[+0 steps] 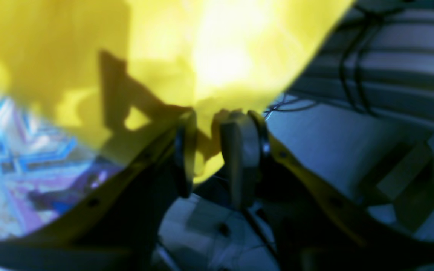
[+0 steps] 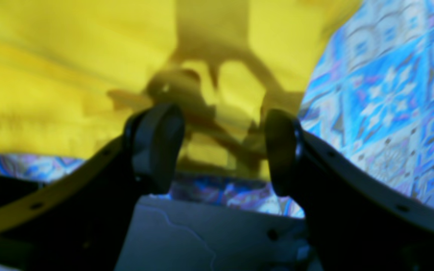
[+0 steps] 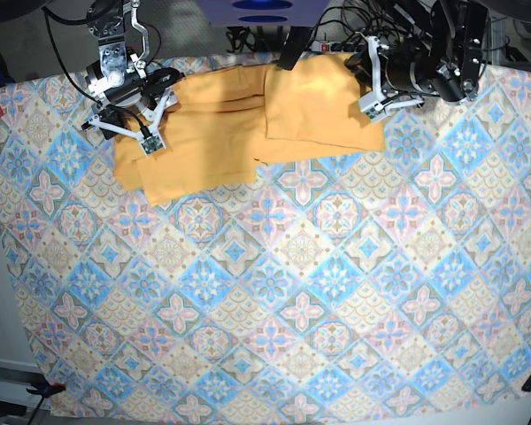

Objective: Fold the T-shirt properly
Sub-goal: 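Release the folded end and raise the left gripper away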

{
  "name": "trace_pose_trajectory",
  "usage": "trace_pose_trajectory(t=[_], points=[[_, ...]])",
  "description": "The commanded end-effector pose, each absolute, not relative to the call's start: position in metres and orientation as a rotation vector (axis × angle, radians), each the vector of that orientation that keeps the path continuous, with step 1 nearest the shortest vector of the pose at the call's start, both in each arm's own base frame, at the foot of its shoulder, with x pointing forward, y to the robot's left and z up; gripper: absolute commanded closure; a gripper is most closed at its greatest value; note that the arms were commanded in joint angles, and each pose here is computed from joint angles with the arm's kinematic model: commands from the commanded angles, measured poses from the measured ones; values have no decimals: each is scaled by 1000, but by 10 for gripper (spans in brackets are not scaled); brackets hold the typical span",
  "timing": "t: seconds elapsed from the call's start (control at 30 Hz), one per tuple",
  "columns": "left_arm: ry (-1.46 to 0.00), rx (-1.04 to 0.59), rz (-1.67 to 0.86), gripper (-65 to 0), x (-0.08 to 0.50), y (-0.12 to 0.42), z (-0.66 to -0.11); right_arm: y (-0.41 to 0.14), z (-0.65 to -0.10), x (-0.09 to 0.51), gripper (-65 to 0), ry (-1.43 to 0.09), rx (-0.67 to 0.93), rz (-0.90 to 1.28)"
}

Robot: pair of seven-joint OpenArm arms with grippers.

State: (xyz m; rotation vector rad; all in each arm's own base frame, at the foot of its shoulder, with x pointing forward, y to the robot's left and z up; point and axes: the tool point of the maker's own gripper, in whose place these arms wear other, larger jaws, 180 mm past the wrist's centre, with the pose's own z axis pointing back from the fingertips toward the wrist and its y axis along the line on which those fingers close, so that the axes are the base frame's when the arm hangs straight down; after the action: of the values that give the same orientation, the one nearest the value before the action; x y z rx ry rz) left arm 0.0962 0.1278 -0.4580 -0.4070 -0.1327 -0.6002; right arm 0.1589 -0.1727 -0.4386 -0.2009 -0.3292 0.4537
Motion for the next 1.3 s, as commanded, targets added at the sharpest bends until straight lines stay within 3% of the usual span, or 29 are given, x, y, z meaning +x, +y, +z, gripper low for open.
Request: trace_pose_trajectory(t=[0.0,0.17,0.43,0.8,1.03,1.13,1.27], points=[[-113,-381,-600,-164,100,136,-465,-174,-433,164,-363,-347,-211,455],[-32,-399,-627,-159,105,125,-492,-179,-433,162,-363,-282,-230,450],[-93,-383,-611,-103,142,120,-500,-160,-451,169,-363,-225,-203,515],[-122,-297,-530,-103,181,146,-511,-154,-453,186,-363,-294,-184,518],[-75,-288,-540,-107,168,149,-513,-154,-454,186,-363,-292,-185,519],[-74,-267,-577,-107,156,148,-503,-154,-454,186,-363,-294,-185,519],[-194,-211,-689,-107,145,146,-456,-155,-454,186,-363,-294,-185,518]])
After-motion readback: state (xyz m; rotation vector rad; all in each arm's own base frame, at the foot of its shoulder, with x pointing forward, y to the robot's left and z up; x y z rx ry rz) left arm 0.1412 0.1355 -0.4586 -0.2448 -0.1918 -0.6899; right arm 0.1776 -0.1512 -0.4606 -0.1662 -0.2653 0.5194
